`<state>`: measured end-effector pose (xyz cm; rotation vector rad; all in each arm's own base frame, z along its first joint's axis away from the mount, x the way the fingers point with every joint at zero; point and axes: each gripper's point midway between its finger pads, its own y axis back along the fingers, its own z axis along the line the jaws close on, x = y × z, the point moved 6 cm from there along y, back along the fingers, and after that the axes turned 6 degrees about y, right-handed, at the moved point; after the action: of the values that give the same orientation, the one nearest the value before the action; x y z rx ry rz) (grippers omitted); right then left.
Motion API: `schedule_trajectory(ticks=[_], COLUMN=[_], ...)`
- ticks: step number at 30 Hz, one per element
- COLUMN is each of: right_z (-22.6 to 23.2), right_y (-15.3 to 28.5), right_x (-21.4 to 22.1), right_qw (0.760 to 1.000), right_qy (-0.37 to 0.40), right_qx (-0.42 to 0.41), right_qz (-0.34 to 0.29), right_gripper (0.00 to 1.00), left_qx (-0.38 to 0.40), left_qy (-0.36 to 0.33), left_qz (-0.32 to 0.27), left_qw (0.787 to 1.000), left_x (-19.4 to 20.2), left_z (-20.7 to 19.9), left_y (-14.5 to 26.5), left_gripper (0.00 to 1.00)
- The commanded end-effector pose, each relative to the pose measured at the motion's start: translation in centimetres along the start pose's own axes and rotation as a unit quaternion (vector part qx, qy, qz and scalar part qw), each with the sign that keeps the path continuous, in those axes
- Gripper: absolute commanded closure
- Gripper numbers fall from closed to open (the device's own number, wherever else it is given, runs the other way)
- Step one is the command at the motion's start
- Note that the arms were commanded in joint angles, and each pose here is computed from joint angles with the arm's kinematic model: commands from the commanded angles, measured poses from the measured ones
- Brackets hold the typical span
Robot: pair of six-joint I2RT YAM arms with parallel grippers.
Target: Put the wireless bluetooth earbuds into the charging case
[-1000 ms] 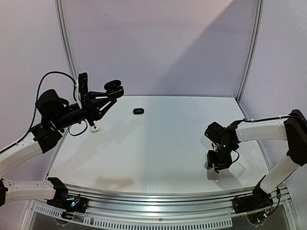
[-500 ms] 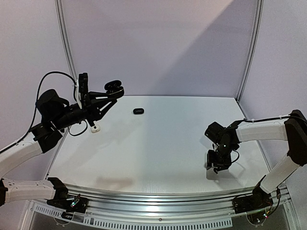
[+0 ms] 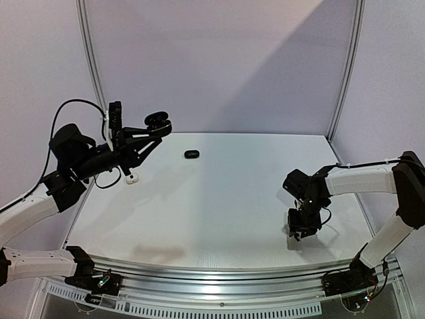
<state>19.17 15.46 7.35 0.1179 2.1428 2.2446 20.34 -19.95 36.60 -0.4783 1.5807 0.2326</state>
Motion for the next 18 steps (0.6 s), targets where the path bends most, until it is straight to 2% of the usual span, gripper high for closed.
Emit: schedule_trajectory(ticks=[1,8,18], right_z=[-0.1,0.8,0.9], right_y=[-0.2,-0.1,-1.0], right_x=[-0.5,-0.5,0.2], right_qw=[0.998,0.997,0.985], right_qy=[0.043,0.076,0.156], right_qx=[0.038,0.012,0.044], right_qz=[0.008,0.015,0.050], right_gripper=[0.60,0.60,0.59], left_qx=[-0.004,-0.005,-0.002], left_qy=[-0.006,-0.009,-0.009], left_qz=[0.002,0.004,0.003], left_qw=[1.000,1.000,1.000], left_x=[0.3,0.3,0.3], left_z=[0.4,0.4,0.4], left_y=[0.1,0.1,0.1], left_gripper=[1.00,1.00,1.00])
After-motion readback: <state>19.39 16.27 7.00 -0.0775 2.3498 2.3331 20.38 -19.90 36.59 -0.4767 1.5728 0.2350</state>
